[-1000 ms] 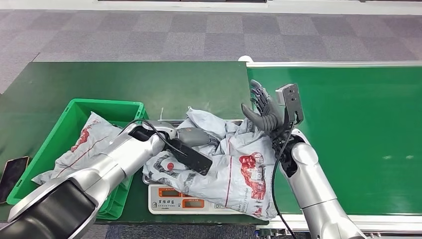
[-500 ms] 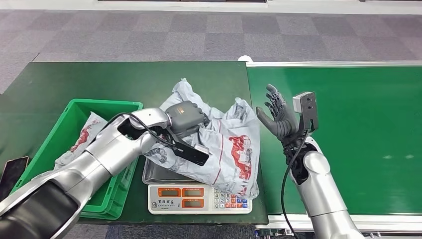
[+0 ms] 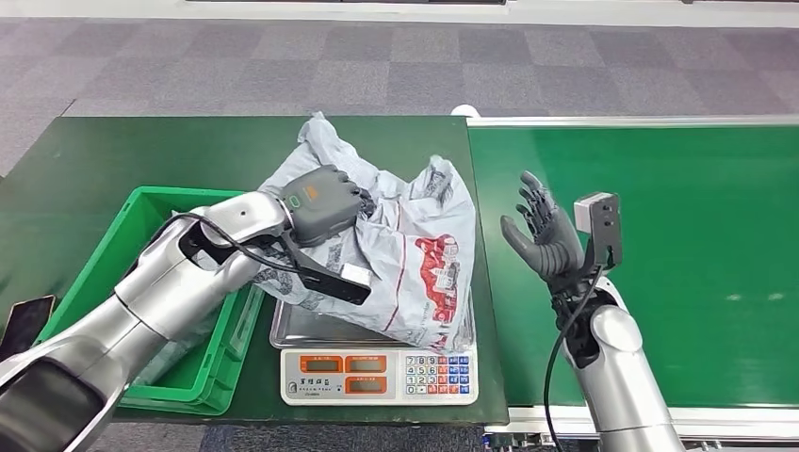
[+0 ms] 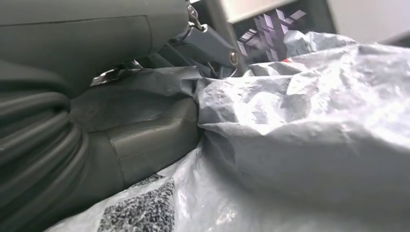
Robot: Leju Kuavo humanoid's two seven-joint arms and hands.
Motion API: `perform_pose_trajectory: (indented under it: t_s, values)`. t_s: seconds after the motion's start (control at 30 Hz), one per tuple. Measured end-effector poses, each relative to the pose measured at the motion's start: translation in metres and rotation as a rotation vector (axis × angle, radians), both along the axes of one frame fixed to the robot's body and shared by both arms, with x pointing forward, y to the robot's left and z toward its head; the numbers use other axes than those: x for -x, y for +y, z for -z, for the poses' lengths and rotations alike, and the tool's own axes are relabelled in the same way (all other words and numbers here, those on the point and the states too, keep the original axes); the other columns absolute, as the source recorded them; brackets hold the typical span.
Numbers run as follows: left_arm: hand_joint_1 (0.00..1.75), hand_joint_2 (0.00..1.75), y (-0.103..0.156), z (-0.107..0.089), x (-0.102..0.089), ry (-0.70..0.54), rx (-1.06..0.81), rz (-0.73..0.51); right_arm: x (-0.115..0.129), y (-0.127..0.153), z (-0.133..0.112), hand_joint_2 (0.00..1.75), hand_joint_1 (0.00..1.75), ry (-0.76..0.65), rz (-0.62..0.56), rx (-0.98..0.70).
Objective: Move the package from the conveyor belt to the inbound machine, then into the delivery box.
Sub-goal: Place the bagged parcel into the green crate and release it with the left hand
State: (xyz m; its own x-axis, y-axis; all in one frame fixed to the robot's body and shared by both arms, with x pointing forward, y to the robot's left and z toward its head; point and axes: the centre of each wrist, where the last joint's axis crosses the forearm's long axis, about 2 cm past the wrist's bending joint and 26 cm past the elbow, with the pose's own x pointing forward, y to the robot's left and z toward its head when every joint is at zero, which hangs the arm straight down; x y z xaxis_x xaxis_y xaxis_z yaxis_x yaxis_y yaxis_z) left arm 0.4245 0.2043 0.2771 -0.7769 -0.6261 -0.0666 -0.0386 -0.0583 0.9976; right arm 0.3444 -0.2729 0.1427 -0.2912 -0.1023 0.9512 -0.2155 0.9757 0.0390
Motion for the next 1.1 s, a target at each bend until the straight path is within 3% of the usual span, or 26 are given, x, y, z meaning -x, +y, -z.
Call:
perform_pose_trajectory:
  t_s: [0.27, 0.4, 0.57, 0.73, 0.87, 1.1]
  values:
    - [1.75, 1.75, 0.037, -0.005, 0.010, -0.046, 0.067, -0.093, 0.017, -0.020, 0.004, 1.75, 0.00, -0.010, 0.053, -0.005]
    - [1.75, 1.75, 0.068, 0.011, 0.020, -0.059, 0.145, -0.223, 0.031, -0.027, 0.010, 1.75, 0.00, 0.003, 0.082, -0.002]
    - [1.75, 1.75, 0.165, 0.055, 0.065, -0.101, 0.334, -0.525, 0.067, -0.051, 0.028, 1.75, 0.00, 0.033, 0.159, -0.009]
    - [1.75, 1.75, 0.233, 0.072, 0.122, -0.135, 0.396, -0.794, 0.086, -0.063, 0.030, 1.75, 0.00, 0.038, 0.203, 0.006]
    - [1.75, 1.75, 0.258, 0.071, 0.148, -0.164, 0.402, -0.877, 0.090, -0.064, 0.028, 1.75, 0.00, 0.028, 0.218, 0.009]
    - [1.75, 1.75, 0.276, 0.072, 0.169, -0.195, 0.394, -0.985, 0.094, -0.063, 0.026, 1.75, 0.00, 0.029, 0.244, -0.005]
